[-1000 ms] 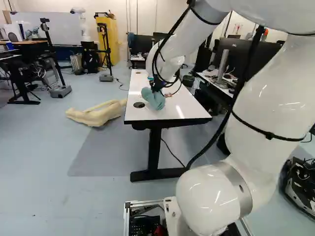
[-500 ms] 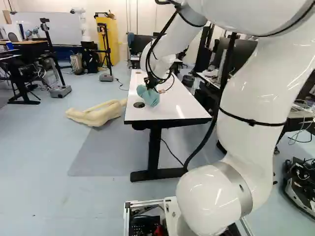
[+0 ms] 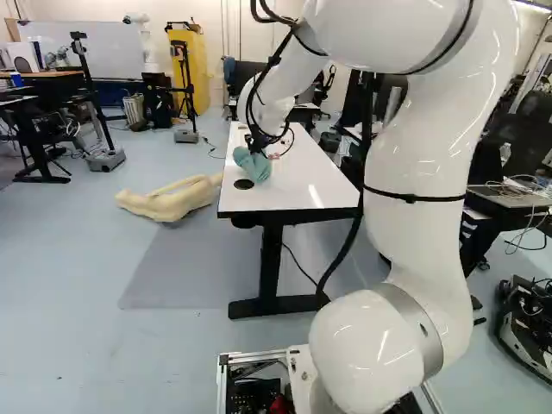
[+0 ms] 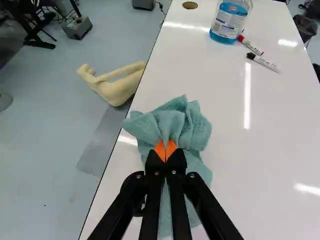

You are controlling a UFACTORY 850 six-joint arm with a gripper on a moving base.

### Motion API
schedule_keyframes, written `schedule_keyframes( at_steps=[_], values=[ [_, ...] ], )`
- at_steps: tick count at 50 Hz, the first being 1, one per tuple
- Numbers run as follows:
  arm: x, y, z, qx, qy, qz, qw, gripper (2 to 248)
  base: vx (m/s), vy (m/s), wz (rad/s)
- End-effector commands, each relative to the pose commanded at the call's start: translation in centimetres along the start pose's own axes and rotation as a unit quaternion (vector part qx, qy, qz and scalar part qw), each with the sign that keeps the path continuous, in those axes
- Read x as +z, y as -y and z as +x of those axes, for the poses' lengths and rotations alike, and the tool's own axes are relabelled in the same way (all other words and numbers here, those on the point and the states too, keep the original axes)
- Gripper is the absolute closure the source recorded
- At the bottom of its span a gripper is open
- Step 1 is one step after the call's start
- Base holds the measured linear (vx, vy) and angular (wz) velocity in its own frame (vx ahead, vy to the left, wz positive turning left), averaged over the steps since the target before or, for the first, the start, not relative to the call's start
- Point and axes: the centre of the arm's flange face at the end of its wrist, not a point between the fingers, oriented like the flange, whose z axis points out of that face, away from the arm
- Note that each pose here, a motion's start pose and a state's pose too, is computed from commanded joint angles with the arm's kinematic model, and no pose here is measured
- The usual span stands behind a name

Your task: Clean the table with the green towel

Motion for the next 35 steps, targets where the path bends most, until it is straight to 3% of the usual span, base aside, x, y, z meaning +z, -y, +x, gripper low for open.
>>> schedule_keyframes(
  at_steps=[25, 35],
  values=[
    [6.5, 0.3, 1.5, -0.002, 0.008, 0.002, 1.0000, 229, 0.000, 0.000, 0.000],
    [7.9, 0.3, 1.0, -0.001, 0.016, 0.001, 0.9999, 229, 0.000, 0.000, 0.000]
  ],
)
